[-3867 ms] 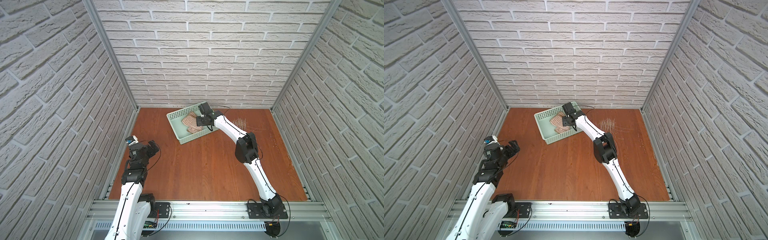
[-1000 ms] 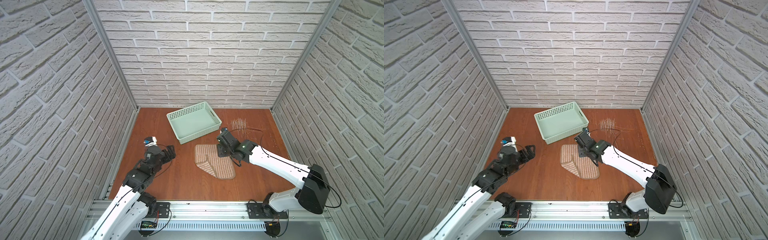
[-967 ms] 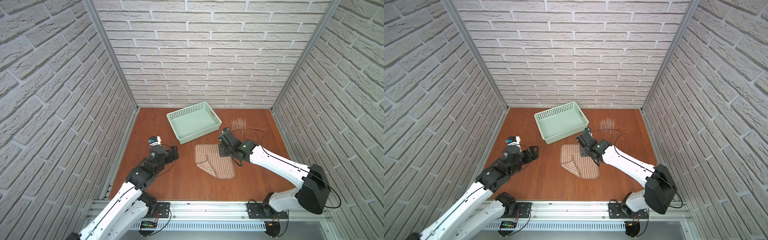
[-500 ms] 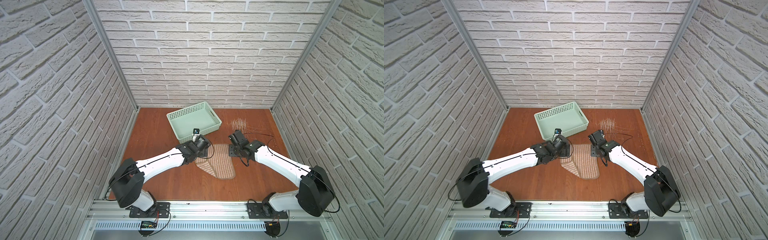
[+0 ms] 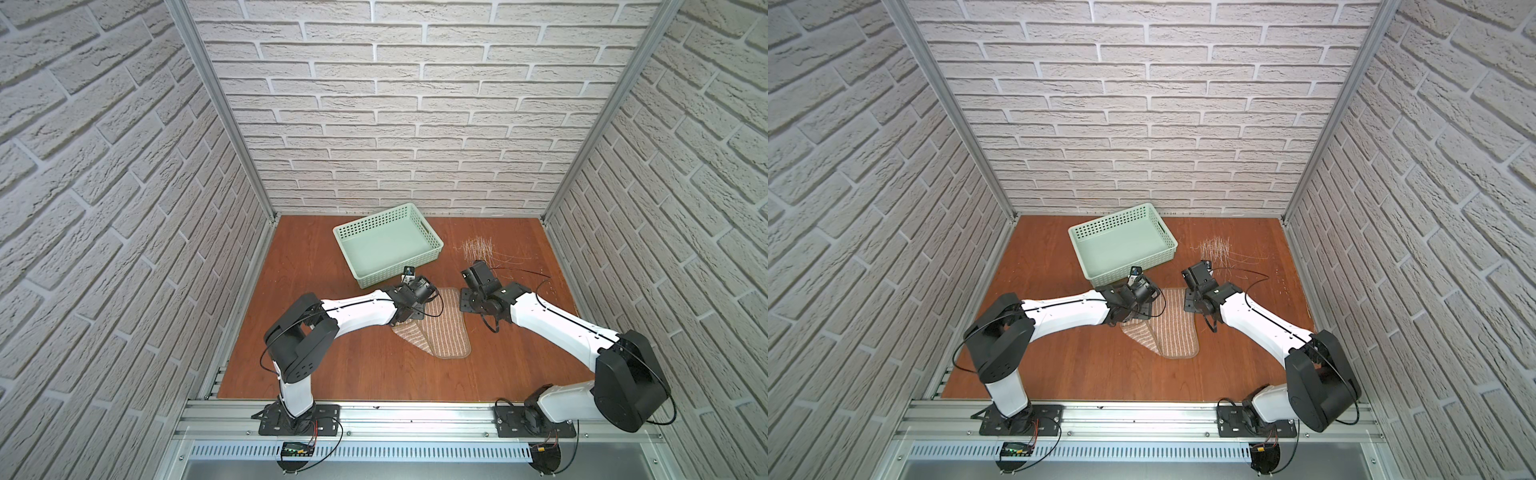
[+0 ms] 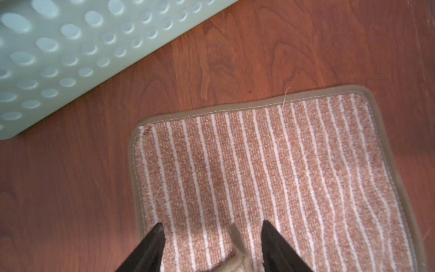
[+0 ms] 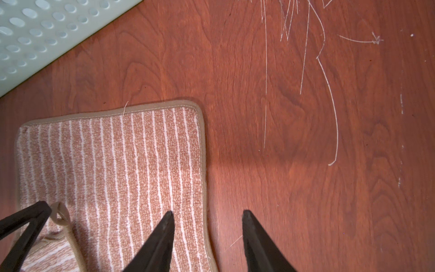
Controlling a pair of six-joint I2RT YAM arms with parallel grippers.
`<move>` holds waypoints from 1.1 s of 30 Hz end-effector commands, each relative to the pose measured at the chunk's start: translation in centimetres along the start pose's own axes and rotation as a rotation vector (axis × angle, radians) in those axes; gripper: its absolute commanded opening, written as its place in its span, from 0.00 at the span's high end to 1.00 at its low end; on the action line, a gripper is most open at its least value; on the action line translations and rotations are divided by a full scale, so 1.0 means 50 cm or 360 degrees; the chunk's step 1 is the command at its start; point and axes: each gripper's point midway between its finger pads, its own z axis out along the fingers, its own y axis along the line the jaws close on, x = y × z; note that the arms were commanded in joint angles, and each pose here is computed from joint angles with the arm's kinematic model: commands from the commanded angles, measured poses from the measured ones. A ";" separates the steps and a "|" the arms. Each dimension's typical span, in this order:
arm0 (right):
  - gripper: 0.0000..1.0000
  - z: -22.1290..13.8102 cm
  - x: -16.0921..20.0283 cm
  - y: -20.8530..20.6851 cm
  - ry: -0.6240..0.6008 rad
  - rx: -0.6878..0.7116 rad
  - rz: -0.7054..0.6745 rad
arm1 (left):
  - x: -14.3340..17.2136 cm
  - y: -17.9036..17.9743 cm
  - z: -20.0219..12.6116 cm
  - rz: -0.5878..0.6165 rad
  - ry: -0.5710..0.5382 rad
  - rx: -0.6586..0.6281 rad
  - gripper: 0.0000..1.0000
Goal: Fold the square dishcloth
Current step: Smooth out the cleaning item at the center of the board.
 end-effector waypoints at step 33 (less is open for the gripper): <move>0.58 0.043 0.018 0.010 0.0039 -0.0065 0.0037 | 0.072 0.030 -0.072 -0.0216 -0.0096 -0.0163 1.00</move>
